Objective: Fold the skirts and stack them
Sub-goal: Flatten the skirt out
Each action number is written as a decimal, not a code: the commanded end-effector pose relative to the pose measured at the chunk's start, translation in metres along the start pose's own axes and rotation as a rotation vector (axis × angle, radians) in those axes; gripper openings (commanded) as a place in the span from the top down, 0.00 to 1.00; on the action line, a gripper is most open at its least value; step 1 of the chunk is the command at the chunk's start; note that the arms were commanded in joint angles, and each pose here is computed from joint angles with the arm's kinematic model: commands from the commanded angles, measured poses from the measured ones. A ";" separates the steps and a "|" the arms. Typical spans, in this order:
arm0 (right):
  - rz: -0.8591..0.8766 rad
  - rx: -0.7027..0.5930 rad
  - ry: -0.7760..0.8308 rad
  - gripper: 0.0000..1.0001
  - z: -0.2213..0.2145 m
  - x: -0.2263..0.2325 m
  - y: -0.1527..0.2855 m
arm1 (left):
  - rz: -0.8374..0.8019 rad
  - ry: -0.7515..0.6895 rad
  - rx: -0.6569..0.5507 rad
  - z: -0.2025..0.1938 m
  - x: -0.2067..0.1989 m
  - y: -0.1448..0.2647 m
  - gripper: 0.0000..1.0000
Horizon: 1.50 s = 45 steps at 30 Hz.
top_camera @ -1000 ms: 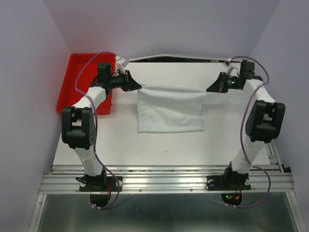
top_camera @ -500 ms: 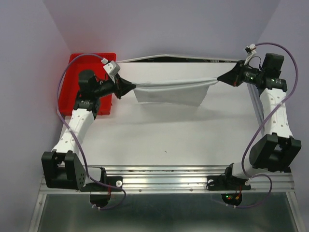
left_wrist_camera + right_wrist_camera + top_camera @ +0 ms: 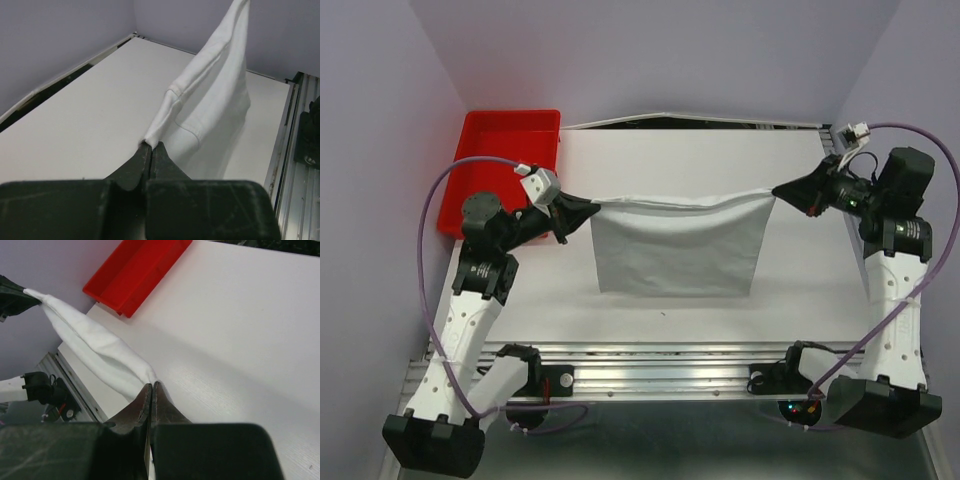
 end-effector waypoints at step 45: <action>-0.204 0.781 0.384 0.47 -0.169 -0.140 -0.043 | -0.392 -0.255 0.752 -0.198 -0.048 -0.016 0.39</action>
Point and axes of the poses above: each gripper's point midway between its finger pads, its own y axis back along the fingers, its own x axis along the line the jaws close on, z = x × y, the point moved 4 cm from there along y, back along the fingers, and after that the axes turned 13 degrees about -y, right-handed, at the moved point
